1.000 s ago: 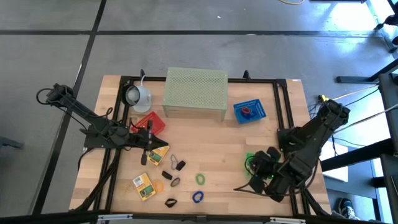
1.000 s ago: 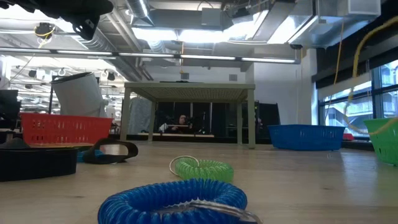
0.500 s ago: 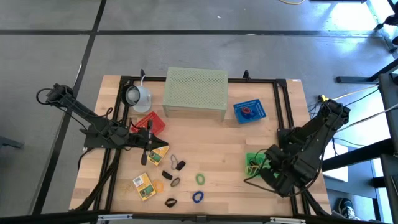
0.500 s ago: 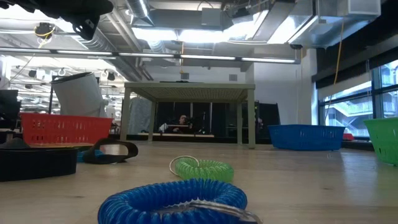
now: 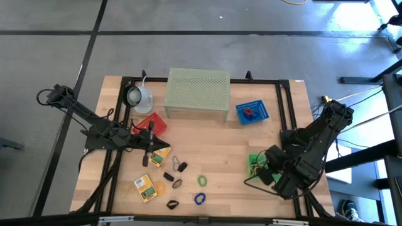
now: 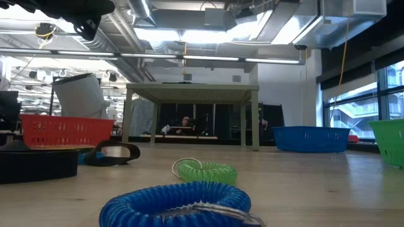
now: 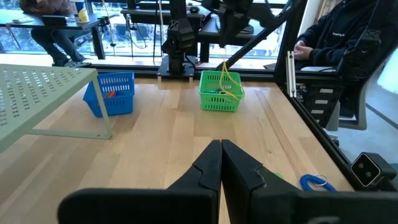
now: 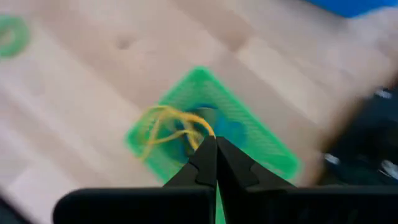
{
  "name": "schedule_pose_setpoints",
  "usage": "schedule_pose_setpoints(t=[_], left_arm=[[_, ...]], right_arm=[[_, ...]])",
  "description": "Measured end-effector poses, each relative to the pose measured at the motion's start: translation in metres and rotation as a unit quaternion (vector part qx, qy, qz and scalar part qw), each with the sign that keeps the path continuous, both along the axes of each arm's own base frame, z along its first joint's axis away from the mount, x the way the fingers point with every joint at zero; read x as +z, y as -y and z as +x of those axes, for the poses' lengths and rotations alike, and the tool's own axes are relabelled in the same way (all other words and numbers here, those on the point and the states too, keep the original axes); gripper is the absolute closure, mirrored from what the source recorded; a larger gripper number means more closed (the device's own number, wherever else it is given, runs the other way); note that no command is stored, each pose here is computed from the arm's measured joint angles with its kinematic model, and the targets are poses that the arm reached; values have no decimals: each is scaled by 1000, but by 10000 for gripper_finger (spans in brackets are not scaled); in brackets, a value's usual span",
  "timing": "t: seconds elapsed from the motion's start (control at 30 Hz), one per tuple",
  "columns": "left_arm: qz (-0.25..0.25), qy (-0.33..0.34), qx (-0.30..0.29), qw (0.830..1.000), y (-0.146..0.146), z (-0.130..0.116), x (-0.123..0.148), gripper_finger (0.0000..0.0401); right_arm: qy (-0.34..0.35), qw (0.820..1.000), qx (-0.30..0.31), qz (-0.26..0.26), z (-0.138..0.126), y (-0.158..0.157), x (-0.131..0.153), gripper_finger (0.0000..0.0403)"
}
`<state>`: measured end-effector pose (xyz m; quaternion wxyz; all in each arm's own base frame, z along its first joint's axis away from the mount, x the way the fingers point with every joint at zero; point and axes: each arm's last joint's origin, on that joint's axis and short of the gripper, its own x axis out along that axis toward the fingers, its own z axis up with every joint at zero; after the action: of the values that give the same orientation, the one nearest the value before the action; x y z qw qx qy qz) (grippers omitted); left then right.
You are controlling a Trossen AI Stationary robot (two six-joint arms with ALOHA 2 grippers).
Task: Pick & Place Office Desk Supplies
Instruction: Put the yellow rubber band into the green bin
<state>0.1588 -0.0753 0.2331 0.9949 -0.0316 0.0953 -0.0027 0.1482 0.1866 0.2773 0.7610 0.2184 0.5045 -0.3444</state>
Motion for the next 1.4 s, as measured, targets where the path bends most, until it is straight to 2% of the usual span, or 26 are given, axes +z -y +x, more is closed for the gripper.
schedule_pose_setpoints(t=[0.13,0.3,0.5,0.73,0.93,1.1,1.4], left_arm=[[0,0,0,1000,0,0,0,397],[0,0,0,1000,0,0,0,397],[0,0,0,1000,0,0,0,397],[0,0,0,1000,0,0,0,397],[0,0,0,1000,0,0,0,397],[0,0,0,1000,0,0,0,397],[0,0,0,1000,0,0,0,397]], right_arm=[[51,997,49,22,9,-10,0,401],[120,988,98,15,18,-18,3,401],[130,986,106,8,20,-19,6,401],[103,989,103,-23,14,-11,20,401],[76,995,63,-32,8,-4,28,401],[38,998,52,-5,7,-6,24,401],[-33,998,48,-8,9,-14,-1,401]])
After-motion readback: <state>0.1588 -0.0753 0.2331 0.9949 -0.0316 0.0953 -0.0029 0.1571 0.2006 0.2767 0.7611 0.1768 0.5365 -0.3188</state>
